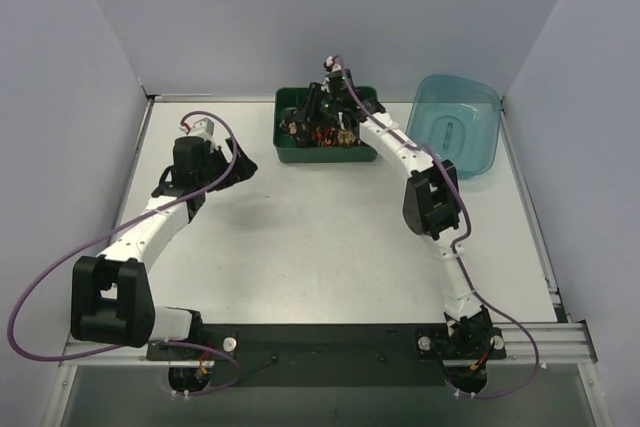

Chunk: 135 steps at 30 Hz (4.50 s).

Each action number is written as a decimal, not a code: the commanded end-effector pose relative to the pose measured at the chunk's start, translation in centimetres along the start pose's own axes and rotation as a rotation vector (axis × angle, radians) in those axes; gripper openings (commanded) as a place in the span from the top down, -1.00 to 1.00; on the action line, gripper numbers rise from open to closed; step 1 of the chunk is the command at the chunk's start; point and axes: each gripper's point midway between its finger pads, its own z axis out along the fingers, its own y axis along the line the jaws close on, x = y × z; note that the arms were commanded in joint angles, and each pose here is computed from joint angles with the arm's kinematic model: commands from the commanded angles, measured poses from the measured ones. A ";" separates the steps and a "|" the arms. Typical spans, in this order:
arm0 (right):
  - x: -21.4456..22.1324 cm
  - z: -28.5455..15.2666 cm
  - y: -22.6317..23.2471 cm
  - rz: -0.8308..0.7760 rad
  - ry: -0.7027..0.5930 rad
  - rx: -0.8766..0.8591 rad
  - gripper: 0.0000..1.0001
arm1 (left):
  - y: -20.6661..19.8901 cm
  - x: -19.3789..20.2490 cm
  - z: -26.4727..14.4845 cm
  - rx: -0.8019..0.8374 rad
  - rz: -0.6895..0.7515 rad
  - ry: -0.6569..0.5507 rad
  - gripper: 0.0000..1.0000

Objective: Roll the ties
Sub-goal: Place the tie in the storage box.

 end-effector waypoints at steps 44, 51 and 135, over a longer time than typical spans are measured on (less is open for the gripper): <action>9.4 2.8 -4.0 -0.035 0.068 0.392 1.00 | 1.9 -1.2 -1.2 -0.131 0.038 -0.029 -0.94; 11.4 1.2 -4.6 -0.103 0.133 0.432 1.00 | 2.1 -1.0 -1.0 -0.136 0.035 -0.027 -0.95; 7.9 1.9 0.6 -0.100 0.127 0.080 0.87 | -1.1 -3.0 3.3 0.011 0.063 -0.058 -0.94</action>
